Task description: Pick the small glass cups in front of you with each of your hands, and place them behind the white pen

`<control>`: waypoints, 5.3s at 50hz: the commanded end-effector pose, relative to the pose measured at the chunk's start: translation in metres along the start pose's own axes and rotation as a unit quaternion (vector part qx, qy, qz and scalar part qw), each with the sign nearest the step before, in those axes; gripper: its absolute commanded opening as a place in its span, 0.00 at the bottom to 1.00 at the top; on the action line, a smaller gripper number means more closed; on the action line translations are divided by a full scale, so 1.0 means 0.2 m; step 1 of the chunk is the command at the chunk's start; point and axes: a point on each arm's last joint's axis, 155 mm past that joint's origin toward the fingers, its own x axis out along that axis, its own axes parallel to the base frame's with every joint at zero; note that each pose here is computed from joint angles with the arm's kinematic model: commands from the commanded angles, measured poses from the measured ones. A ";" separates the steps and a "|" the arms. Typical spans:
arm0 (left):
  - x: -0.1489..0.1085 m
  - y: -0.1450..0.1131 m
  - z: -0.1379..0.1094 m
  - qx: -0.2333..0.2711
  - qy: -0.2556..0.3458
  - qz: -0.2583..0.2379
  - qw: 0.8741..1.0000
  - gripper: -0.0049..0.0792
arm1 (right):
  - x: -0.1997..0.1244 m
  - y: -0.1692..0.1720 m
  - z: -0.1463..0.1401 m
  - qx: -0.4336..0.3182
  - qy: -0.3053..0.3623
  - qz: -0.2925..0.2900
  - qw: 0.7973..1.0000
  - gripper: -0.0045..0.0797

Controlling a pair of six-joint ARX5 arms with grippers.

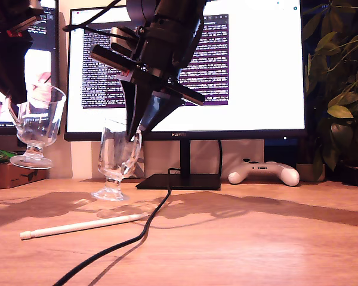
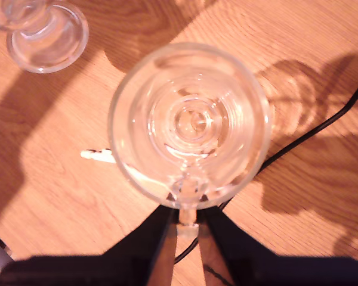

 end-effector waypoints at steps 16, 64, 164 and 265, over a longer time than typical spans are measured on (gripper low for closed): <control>-0.04 -0.03 0.02 0.008 -0.016 -0.005 1.000 0.03 | 0.00 0.00 0.04 0.007 -0.013 -0.007 1.000 0.04; -0.04 -0.03 0.02 0.008 -0.014 -0.007 1.000 0.03 | 0.12 -0.03 -0.02 0.015 0.019 -0.011 1.000 0.04; -0.04 -0.05 0.02 0.009 -0.017 -0.018 1.000 0.03 | -0.21 0.10 0.00 0.017 0.043 0.011 0.999 0.50; 0.13 -0.20 -0.14 0.182 -0.235 -0.004 0.955 0.03 | -0.63 -0.47 0.11 0.060 -0.046 -0.067 0.995 0.04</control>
